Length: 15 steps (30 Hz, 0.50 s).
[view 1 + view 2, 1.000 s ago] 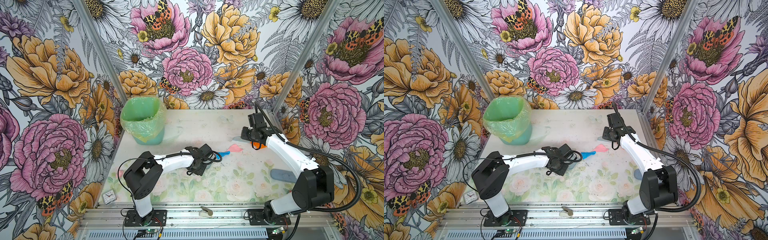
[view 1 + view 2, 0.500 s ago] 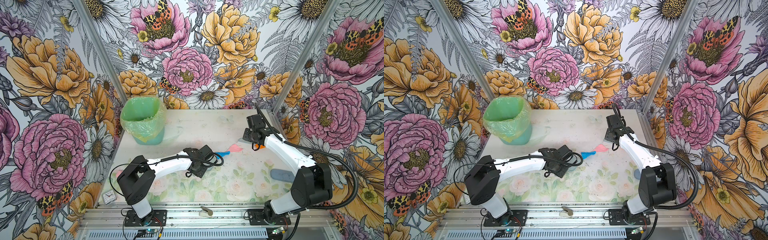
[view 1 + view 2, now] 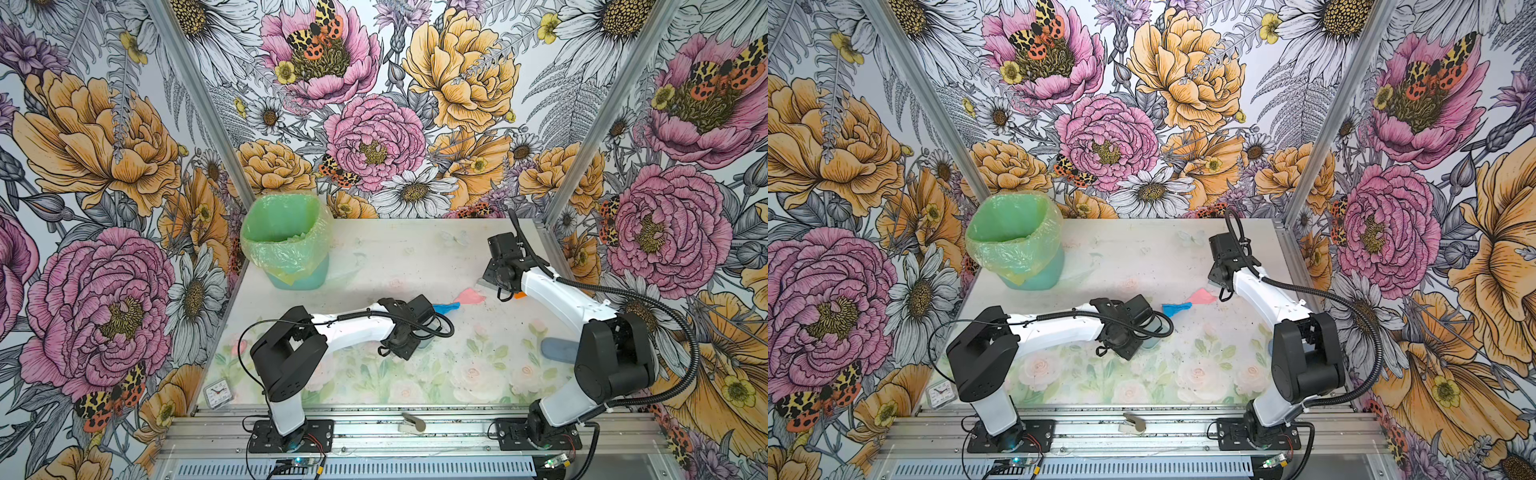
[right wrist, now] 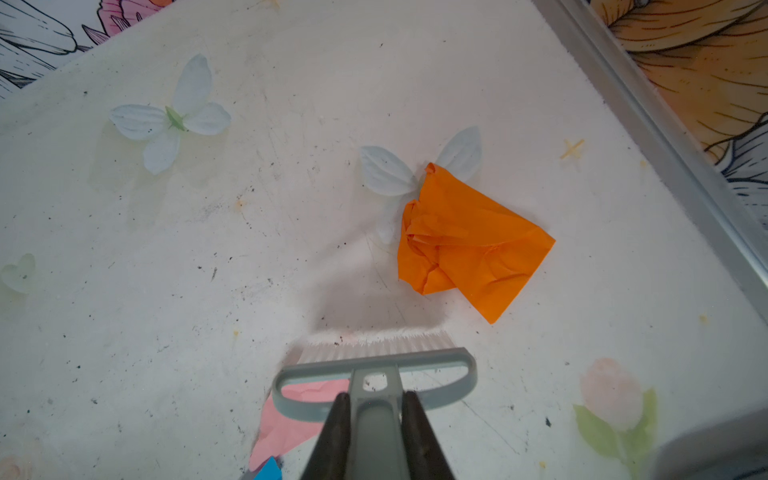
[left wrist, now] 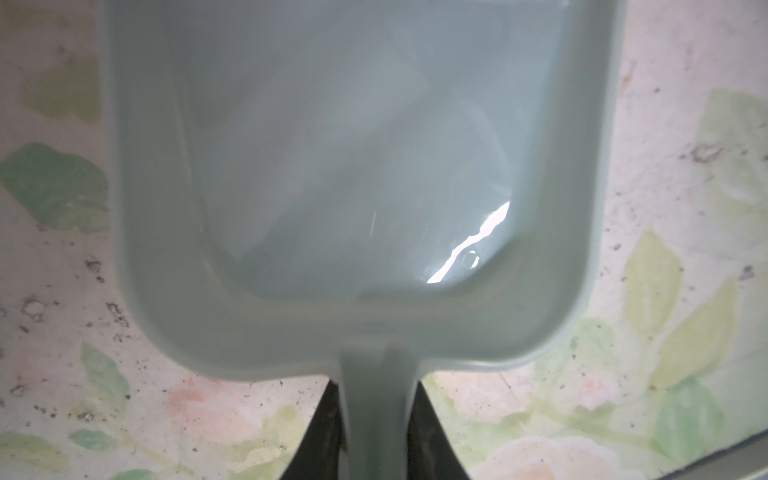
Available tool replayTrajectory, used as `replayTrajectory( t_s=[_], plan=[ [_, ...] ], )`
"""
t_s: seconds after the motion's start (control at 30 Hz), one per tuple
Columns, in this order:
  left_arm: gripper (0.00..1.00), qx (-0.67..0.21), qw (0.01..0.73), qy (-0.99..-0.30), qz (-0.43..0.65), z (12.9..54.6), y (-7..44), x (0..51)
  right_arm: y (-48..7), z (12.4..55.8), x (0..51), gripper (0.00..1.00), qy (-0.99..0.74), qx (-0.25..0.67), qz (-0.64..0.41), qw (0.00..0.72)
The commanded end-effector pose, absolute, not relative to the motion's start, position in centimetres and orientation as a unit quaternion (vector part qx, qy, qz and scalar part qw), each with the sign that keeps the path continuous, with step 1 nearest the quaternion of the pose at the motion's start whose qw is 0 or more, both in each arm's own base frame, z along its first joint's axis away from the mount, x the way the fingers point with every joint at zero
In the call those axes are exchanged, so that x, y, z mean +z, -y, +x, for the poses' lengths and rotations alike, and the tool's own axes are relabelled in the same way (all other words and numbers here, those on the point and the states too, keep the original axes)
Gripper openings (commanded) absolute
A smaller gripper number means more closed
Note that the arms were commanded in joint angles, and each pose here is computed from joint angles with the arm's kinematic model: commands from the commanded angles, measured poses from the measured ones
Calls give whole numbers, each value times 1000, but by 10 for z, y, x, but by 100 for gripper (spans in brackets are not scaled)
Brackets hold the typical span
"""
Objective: Sweep away the paper scraps from the table
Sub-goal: 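Sweep the blue scrap with the right brush into the dustpan held by the left gripper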
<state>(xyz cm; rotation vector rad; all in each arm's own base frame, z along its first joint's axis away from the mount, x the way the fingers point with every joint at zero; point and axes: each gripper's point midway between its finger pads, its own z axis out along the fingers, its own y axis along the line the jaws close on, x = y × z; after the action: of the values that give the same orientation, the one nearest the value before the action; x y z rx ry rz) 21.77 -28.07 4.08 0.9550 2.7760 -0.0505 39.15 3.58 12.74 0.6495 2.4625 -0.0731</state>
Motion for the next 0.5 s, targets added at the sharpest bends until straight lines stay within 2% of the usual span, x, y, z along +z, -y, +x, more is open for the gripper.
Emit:
replayTrajectory(
  t_s=[0.0,0.47],
  plan=[
    [5,-28,106,-935,338,220,293,43,-56,392,124,0,-924,9,245,294],
    [5,-31,92,-935,342,224,306,32,-127,356,117,0,-936,92,211,266]
  ],
)
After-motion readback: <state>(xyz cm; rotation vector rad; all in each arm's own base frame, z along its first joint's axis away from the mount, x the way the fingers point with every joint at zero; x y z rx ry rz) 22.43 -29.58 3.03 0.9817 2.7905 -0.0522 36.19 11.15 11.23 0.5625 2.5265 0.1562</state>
